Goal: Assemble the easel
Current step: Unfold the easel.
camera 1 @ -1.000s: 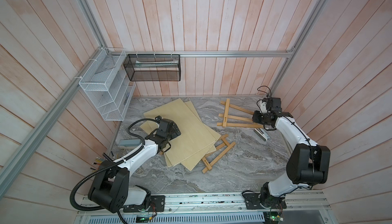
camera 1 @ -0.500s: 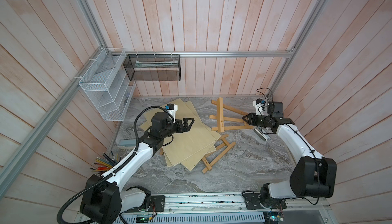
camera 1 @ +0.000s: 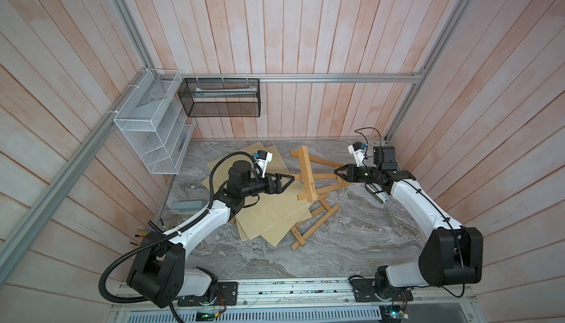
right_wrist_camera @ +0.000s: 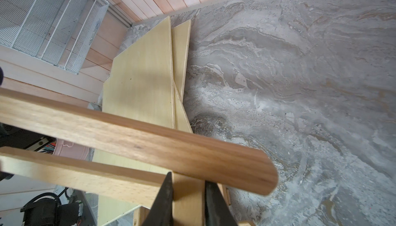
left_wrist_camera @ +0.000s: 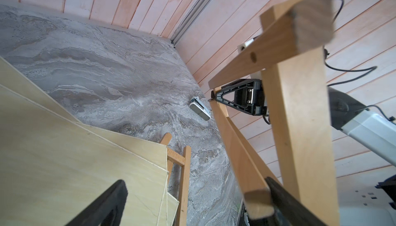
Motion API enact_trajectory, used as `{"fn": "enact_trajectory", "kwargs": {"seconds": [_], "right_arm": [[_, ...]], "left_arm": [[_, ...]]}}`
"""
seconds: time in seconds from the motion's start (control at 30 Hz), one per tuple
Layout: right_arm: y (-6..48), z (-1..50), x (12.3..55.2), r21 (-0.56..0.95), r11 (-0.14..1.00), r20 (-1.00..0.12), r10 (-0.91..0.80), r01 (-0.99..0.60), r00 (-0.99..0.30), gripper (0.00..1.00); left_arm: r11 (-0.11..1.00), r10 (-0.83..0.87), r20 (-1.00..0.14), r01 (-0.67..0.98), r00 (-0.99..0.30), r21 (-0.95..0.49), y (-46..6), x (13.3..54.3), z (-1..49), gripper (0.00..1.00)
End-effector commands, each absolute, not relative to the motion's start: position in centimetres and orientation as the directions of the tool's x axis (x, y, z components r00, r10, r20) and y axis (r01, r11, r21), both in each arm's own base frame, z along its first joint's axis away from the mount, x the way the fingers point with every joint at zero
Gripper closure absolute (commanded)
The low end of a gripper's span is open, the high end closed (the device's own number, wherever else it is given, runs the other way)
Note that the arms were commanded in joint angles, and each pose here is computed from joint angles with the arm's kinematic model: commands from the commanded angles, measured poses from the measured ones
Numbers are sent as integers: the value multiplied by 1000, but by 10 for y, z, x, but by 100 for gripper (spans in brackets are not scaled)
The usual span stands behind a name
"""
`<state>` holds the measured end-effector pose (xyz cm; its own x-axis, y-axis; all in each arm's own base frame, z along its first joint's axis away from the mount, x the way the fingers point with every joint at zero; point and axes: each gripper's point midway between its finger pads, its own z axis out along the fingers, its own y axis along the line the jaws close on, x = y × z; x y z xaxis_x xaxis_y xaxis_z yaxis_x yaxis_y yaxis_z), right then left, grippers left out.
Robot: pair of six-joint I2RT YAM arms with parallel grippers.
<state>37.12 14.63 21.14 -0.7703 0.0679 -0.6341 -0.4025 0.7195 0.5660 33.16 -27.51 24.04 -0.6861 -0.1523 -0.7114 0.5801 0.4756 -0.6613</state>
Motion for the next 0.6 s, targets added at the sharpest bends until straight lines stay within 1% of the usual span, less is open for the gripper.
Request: {"fn": "enact_trajectory", "kwargs": {"seconds": [0.0,0.23,0.5,0.57], "right_arm": [[162,258,360,597,616,-695,76,-514,-715,100],[170,284,342,607,548,-720,73,-575,-691,100],[183,346,324,635,368,-763,162,-679,-626,100],[183,357,324,627,360,-773,179,-691,-608,100]], "left_arm": [[504,-181,-732,577,-657,-643,-276,350,243,0],[506,-202,-690,529,-696,-681,-282,366,219,0],[536,-254,-630,436,-733,-723,-281,379,190,0],[553,-269,-635,423,-724,-717,-277,381,190,0]]}}
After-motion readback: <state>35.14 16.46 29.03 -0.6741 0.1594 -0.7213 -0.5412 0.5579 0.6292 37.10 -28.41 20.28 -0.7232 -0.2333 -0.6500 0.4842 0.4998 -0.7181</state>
